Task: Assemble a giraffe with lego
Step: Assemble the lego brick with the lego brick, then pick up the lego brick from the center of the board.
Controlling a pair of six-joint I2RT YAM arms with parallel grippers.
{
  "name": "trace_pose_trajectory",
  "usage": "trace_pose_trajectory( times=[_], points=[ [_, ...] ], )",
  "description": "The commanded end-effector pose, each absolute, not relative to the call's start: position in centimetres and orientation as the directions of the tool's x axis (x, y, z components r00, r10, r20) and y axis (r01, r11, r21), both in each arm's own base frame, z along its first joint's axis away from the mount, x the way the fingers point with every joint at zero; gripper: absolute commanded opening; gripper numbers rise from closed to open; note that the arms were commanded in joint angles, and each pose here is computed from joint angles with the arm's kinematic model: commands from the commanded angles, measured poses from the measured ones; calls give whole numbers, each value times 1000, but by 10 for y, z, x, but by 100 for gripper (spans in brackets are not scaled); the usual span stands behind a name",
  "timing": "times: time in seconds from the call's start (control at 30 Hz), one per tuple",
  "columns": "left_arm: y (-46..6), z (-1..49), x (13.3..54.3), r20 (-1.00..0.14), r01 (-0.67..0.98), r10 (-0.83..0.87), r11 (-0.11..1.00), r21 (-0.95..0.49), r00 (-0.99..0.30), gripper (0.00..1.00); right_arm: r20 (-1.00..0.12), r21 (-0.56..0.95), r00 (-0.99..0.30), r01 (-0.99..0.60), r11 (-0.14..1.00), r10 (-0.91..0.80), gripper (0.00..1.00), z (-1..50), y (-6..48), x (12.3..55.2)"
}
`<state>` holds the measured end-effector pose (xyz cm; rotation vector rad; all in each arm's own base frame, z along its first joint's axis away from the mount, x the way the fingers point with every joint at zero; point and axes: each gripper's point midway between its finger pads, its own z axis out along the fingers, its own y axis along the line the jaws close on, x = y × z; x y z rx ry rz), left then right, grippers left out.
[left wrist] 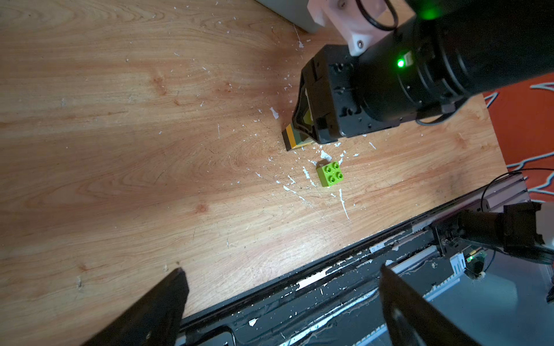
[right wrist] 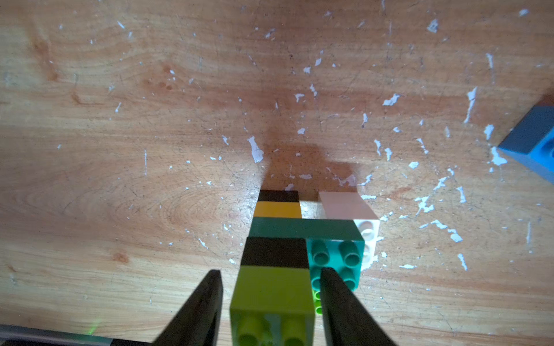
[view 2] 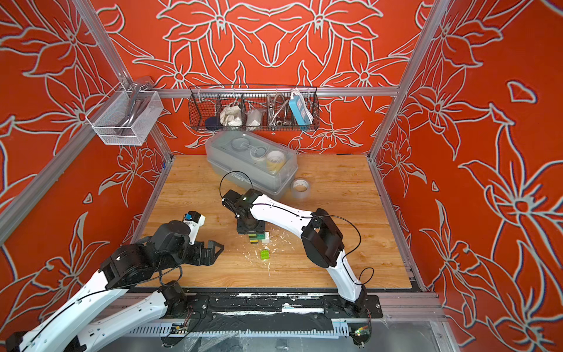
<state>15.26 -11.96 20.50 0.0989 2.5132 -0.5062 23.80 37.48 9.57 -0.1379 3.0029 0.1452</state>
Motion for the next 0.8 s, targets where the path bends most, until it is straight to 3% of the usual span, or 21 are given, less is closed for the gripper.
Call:
trace_pose_trajectory(
  times=[0.0, 0.33, 0.53, 0.77],
  points=[
    [-112, 209, 150, -542, 142, -58, 937, -320, -838, 98, -214, 117, -973, -113, 987, -86, 62, 126, 368, 243],
    [-131, 190, 151, -380, -6, -167, 921, -390, -910, 97, -285, 212, -954, -160, 964, -96, 82, 153, 301, 241],
    [-155, 175, 161, -280, -87, -210, 915, -395, -937, 97, -293, 240, -948, -195, 951, -121, 86, 157, 251, 225],
    [-186, 174, 165, -273, -130, -232, 930, -344, -934, 97, -274, 348, -961, -65, 935, 35, 88, 145, 182, 231]
  ],
)
